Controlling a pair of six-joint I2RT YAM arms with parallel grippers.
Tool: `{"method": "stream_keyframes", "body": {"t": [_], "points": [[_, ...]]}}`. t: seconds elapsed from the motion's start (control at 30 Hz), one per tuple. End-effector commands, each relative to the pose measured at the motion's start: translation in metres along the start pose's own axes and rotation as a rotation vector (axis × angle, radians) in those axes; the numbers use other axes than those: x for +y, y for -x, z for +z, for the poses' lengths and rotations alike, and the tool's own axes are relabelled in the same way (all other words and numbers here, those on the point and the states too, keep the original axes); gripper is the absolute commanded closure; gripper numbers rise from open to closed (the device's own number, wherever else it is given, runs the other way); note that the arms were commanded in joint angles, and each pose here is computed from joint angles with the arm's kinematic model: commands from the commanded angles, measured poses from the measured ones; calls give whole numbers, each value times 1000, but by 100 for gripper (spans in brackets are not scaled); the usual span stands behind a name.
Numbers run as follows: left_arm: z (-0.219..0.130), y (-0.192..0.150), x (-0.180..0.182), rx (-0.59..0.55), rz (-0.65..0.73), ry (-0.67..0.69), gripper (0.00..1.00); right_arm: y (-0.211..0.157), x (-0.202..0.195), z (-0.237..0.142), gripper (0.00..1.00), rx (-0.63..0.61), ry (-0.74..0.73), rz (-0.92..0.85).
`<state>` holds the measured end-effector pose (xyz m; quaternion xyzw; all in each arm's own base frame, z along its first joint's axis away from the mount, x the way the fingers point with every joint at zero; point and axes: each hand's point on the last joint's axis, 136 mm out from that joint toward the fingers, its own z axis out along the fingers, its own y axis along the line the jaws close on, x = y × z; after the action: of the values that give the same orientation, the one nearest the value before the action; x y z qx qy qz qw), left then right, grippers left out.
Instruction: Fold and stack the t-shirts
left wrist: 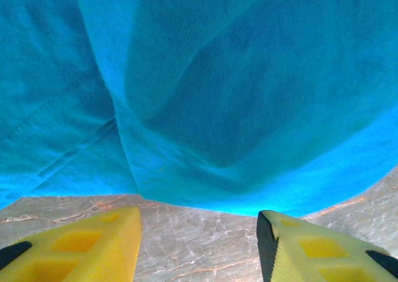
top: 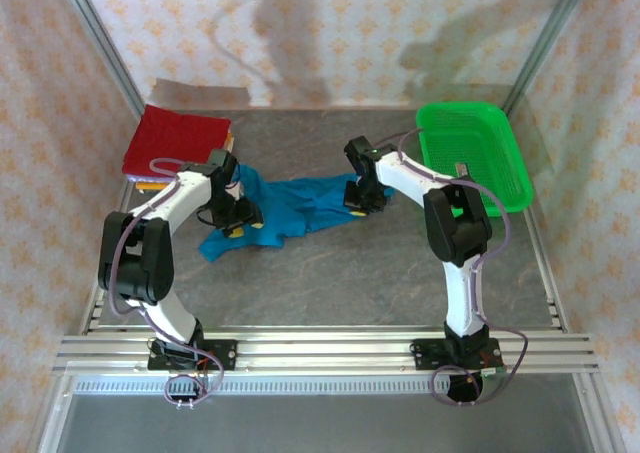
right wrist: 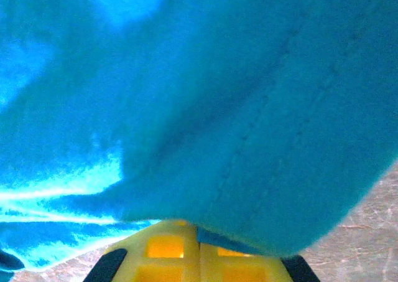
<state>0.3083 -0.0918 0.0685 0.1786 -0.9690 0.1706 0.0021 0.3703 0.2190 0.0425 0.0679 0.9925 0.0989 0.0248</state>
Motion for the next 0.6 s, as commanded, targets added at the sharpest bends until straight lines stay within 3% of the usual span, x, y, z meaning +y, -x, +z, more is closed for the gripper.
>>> {"method": "stream_keyframes", "body": {"t": [0.0, 0.23, 0.4, 0.57], "points": [[6, 9, -3, -26, 10, 37, 47, 3, -2, -40, 100, -64, -19, -16], [22, 5, -5, 1, 60, 97, 53, 2, -8, -72, 100, -106, -6, -10], [18, 9, -14, -29, 69, 60, 96, 0, -16, -88, 100, -134, -4, 5], [-12, 0, -40, -56, 108, 17, 100, -11, -29, -114, 100, -166, -10, 14]]}}
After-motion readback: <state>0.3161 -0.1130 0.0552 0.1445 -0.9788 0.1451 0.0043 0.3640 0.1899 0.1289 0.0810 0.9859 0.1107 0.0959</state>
